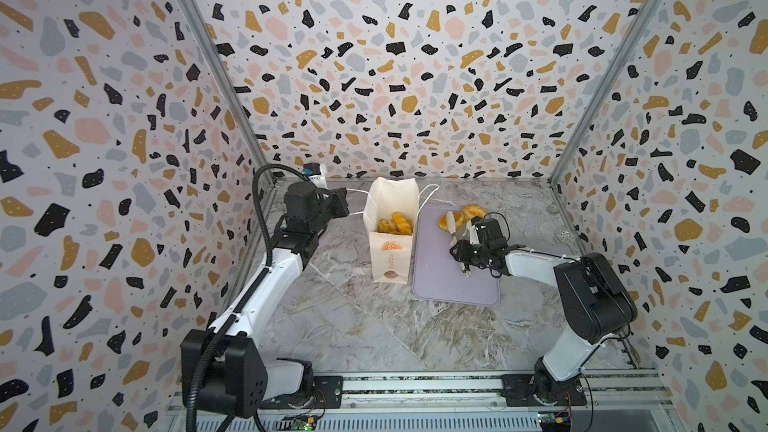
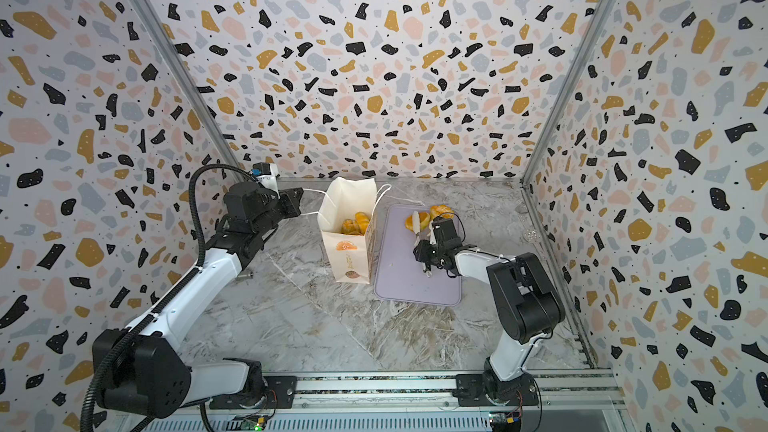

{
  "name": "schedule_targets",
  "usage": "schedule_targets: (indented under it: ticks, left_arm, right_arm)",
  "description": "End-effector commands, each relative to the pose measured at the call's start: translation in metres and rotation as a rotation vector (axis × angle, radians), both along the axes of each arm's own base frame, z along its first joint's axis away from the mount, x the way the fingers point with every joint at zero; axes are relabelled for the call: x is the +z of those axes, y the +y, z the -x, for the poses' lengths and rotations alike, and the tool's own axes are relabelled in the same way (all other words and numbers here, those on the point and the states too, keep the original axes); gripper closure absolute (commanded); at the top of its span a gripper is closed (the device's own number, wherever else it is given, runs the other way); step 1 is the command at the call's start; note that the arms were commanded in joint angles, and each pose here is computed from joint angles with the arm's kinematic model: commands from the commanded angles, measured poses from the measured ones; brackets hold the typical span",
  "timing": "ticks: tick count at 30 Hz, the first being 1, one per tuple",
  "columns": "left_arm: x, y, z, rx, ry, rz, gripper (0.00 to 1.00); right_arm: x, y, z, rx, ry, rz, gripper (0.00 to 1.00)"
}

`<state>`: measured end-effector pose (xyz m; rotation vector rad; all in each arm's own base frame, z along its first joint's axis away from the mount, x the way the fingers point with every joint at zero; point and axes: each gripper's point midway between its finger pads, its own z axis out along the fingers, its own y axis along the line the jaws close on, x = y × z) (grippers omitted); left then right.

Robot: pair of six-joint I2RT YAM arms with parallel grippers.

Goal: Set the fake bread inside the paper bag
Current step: 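Squeeze the tongs shut on the yellow bun, then lift the bun in the tongs and carry it up toward the bag opening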

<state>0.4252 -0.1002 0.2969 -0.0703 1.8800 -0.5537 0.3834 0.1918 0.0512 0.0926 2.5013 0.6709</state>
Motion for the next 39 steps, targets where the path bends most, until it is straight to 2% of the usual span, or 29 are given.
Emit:
schedule_targets:
  ticks: [1,12,16,26,39]
  left_arm:
    - [0.017,-0.002,0.002,-0.012,-0.043,-0.005,1.00]
    - [0.017,-0.002,0.002,-0.012,-0.042,-0.005,1.00]
    - [0.016,-0.002,0.002,-0.012,-0.042,-0.005,1.00]
    - [0.016,-0.003,0.002,-0.017,-0.040,0.001,1.00]
    - [0.016,-0.004,0.002,-0.020,-0.042,0.011,1.00]
  right_arm:
    - [0.009,0.001,-0.007,-0.004,-0.022,-0.021,0.58]
    - [0.016,0.002,-0.007,0.013,-0.036,-0.032,0.74]
    - [0.023,-0.001,-0.001,0.011,-0.052,-0.037,0.77]
    - [0.052,-0.008,0.019,0.012,-0.116,-0.065,0.77]
    - [0.064,-0.018,0.059,-0.002,-0.136,-0.127,0.77]
